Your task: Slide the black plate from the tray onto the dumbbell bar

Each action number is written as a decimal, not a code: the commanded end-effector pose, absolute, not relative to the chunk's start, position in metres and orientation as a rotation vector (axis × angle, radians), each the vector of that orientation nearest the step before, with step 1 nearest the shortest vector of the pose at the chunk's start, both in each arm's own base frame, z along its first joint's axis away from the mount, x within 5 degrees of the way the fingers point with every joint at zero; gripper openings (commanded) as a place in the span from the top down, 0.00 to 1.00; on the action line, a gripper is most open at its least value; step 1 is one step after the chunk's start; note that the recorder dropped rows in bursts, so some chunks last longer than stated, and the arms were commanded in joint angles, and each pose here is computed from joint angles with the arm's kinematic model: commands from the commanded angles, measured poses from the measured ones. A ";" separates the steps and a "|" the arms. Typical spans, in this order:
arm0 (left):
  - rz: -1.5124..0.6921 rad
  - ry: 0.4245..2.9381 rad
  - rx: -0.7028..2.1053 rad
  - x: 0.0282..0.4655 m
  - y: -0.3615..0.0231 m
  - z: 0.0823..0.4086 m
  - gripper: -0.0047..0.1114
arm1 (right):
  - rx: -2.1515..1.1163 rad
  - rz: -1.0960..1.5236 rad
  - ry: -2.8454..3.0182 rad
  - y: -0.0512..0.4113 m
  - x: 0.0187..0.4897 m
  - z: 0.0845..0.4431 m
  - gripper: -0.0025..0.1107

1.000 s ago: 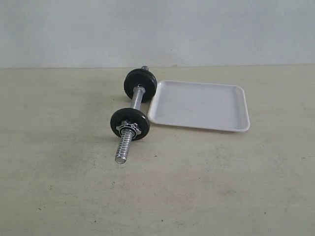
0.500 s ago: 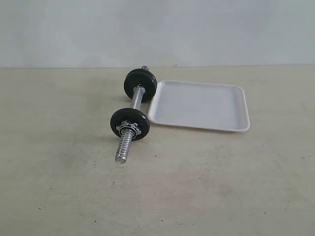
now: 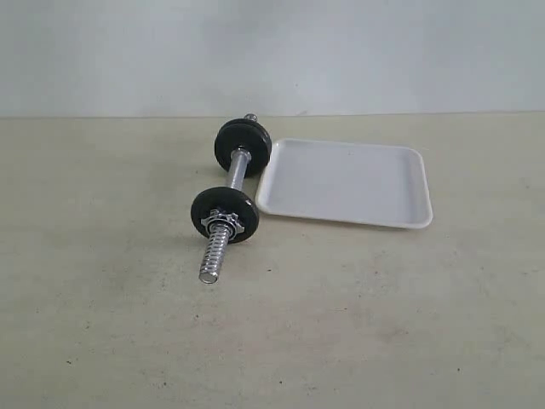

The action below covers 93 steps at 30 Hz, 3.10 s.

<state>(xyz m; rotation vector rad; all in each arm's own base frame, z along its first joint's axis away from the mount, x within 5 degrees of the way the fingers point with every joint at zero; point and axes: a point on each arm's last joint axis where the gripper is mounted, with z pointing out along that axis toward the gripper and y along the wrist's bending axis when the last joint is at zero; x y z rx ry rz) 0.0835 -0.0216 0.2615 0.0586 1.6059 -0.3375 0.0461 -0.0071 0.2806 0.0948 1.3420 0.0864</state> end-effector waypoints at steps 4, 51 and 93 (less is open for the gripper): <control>-0.349 1.608 0.041 0.083 -0.021 0.261 0.92 | -0.025 0.074 1.301 0.000 0.041 0.282 0.98; -0.349 1.608 0.041 0.083 -0.021 0.261 0.92 | -0.026 -0.037 1.849 0.000 0.053 0.180 0.98; -0.351 1.608 0.043 0.083 -0.021 0.261 0.92 | -0.118 -0.078 1.852 0.000 0.053 0.180 0.98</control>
